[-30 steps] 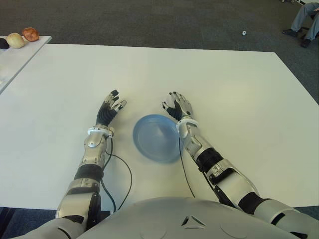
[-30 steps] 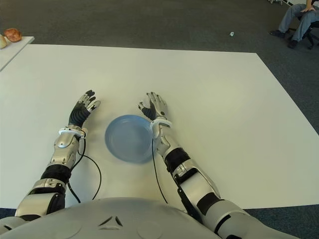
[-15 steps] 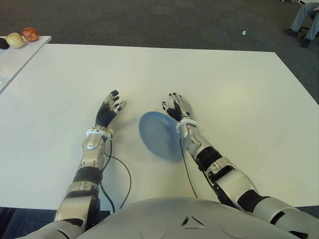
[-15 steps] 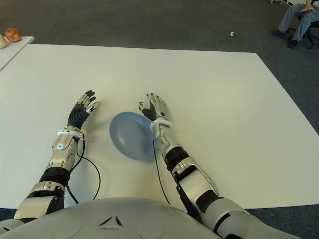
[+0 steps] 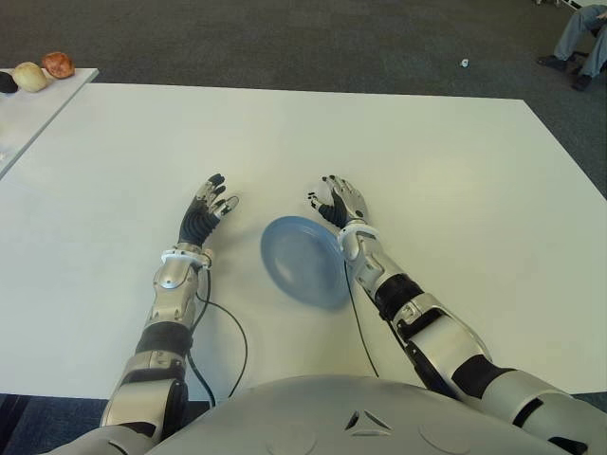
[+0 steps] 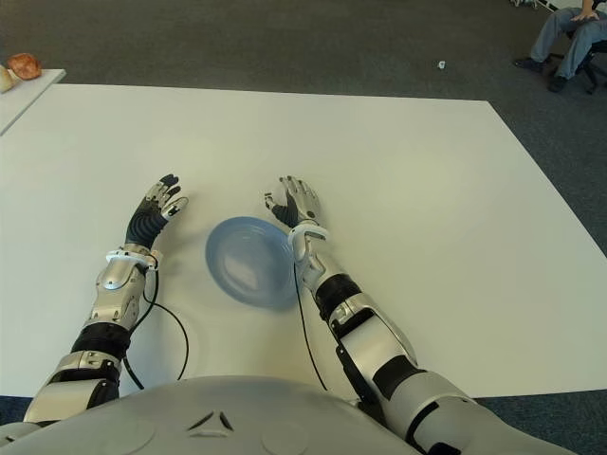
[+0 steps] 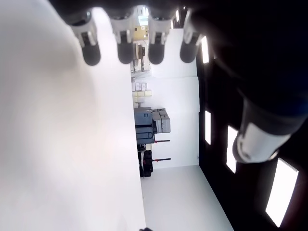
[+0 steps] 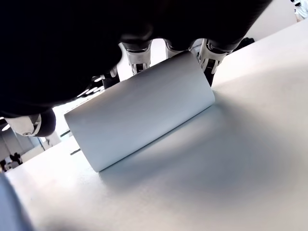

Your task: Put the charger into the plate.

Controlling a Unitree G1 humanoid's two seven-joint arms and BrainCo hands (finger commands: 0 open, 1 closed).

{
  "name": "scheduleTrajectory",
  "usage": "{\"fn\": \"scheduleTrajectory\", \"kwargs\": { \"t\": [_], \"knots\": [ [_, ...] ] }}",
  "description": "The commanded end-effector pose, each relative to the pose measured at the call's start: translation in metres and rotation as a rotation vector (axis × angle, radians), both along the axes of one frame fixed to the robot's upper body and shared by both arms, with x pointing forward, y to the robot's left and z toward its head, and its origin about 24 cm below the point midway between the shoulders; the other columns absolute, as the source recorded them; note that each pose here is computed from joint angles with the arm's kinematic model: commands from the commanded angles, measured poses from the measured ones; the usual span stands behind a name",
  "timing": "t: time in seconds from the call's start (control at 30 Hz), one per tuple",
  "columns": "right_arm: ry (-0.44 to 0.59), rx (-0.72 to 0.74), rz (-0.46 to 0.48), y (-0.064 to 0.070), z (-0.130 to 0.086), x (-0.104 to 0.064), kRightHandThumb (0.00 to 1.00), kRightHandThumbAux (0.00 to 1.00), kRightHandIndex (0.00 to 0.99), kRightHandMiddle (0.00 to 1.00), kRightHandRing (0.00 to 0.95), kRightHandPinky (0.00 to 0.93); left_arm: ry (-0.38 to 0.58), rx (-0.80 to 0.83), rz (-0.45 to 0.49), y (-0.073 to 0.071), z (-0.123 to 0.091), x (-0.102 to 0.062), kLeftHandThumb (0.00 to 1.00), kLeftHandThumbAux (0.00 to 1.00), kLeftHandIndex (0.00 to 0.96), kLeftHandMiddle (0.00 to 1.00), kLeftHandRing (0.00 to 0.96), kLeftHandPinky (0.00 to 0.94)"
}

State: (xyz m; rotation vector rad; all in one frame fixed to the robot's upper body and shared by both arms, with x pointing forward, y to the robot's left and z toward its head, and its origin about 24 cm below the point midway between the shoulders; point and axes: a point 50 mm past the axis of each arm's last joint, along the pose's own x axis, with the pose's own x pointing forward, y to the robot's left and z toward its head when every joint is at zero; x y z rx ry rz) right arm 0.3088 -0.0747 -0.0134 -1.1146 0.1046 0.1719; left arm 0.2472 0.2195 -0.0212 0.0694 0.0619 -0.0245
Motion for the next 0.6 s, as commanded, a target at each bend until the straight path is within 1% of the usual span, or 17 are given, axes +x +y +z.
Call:
{"fn": "scheduleTrajectory", "kwargs": {
  "t": [0.03, 0.23, 0.6],
  "knots": [
    [0.033, -0.012, -0.026, -0.0100, -0.0059, 0.0003, 0.226, 0.244, 0.000, 0.000, 0.000, 0.000, 0.018, -0.003, -0.006, 0.0012, -0.0024, -0.0033, 0.000, 0.586, 0.000, 0.025, 0.000, 0.000],
    [0.020, -0.007, -0.026, -0.0130, -0.0021, 0.0038, 0.220, 0.251, 0.000, 0.000, 0.000, 0.000, 0.023, -0.001, -0.011, 0.0011, -0.0029, -0.0037, 0.000, 0.581, 0.000, 0.024, 0.000, 0.000],
    [0.018, -0.003, -0.031, -0.0146, 0.0032, 0.0077, 0.244, 0.248, 0.000, 0.000, 0.000, 0.000, 0.029, -0.004, -0.019, 0.0009, -0.0040, -0.0033, 0.000, 0.587, 0.000, 0.022, 0.000, 0.000]
  ]
}}
